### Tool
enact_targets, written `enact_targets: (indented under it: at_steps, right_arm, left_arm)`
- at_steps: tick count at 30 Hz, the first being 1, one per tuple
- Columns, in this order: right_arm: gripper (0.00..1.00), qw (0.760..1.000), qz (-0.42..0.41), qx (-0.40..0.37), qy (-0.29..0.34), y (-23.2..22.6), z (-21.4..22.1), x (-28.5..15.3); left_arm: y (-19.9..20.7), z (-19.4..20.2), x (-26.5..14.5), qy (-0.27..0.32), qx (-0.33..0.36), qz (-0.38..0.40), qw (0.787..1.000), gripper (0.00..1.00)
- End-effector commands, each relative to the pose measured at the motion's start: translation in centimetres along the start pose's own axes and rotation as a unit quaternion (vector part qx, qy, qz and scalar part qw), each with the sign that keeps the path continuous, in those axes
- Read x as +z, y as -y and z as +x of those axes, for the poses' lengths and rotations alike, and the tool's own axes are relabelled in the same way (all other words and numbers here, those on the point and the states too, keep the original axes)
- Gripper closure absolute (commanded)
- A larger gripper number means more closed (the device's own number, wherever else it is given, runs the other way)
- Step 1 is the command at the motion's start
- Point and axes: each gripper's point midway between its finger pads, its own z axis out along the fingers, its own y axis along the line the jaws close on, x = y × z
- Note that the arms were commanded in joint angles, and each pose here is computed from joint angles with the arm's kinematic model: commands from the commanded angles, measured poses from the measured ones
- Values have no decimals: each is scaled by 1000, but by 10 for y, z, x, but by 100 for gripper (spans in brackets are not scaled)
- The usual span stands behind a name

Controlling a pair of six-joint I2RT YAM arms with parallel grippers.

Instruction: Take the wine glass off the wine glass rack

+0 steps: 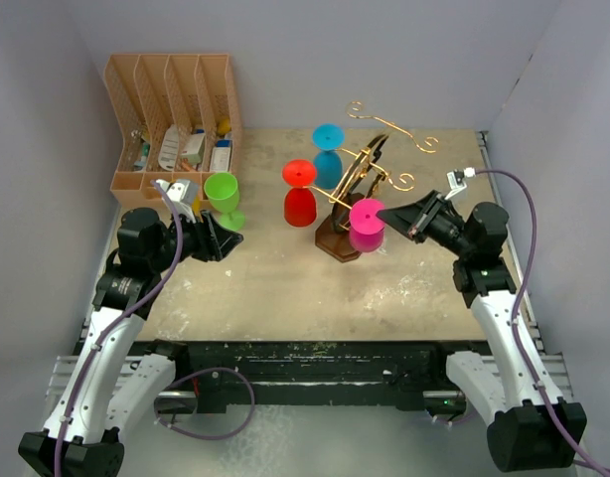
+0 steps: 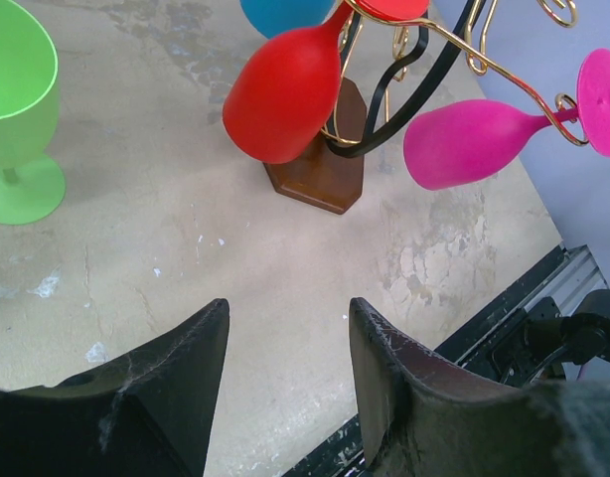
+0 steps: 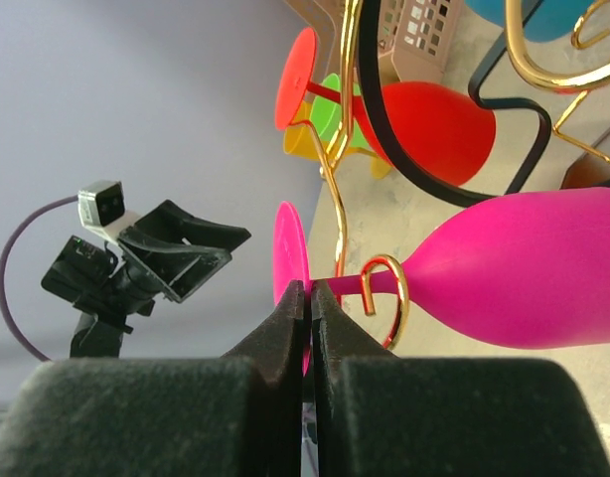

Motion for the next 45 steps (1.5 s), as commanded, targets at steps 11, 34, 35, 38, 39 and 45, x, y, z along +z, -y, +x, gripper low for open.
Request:
enact_targets:
  at_steps: [11, 34, 35, 38, 39, 45]
  right_arm:
    - [100, 988, -104, -83, 76, -86, -66, 11]
    - [100, 927, -230, -287, 75, -248, -62, -58]
    - [100, 914, -238, -321, 69, -255, -55, -59]
    - [100, 880, -232, -413, 38, -262, -29, -54]
    - [100, 869, -227, -440, 27, -261, -19, -51]
    - [100, 798, -184, -574, 24, -246, 34, -40]
  left_arm:
    - [7, -10, -2, 15, 19, 13, 1000, 45]
    - [7, -11, -3, 18, 15, 9, 1000, 46]
    - [7, -11, -3, 18, 10, 10, 1000, 47]
    - [11, -9, -3, 17, -12, 17, 1000, 49]
    - [12, -7, -3, 16, -22, 22, 999, 50]
    - [29, -10, -11, 22, -86, 44, 995, 54]
